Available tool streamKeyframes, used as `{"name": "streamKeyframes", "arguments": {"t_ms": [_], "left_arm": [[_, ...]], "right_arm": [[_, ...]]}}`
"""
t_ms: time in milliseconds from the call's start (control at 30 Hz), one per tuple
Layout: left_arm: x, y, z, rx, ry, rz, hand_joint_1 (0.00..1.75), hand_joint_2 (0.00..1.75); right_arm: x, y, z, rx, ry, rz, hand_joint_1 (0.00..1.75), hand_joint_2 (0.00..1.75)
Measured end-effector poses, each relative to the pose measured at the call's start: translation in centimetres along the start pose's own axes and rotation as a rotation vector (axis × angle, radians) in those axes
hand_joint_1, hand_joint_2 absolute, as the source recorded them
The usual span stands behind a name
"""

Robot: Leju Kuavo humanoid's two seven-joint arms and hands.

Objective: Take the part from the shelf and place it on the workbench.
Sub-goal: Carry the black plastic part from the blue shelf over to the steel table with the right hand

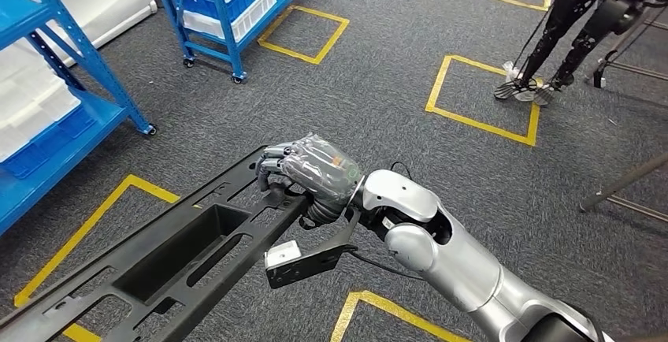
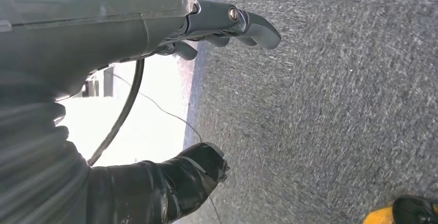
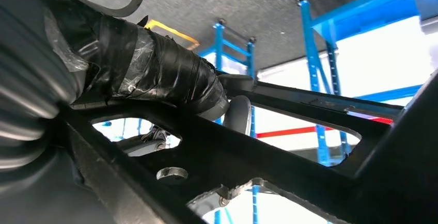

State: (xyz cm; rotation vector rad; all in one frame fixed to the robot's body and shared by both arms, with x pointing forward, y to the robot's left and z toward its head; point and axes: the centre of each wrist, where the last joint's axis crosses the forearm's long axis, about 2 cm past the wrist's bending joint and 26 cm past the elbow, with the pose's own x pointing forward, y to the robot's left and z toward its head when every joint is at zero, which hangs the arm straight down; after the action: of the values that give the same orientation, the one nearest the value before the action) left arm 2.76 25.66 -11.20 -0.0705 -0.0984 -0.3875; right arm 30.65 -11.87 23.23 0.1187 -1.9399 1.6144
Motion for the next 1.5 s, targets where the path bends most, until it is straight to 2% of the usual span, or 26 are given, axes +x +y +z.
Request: {"name": "streamKeyframes", "arguments": {"t_ms": [1500], "left_arm": [[-0.08,-0.47,-0.01,-0.026,-0.038,0.024,0.00,1.75]], "right_arm": [[-0.15,-0.33,-0.34,0.007,-0.001,0.010,1.75,1.75]]}}
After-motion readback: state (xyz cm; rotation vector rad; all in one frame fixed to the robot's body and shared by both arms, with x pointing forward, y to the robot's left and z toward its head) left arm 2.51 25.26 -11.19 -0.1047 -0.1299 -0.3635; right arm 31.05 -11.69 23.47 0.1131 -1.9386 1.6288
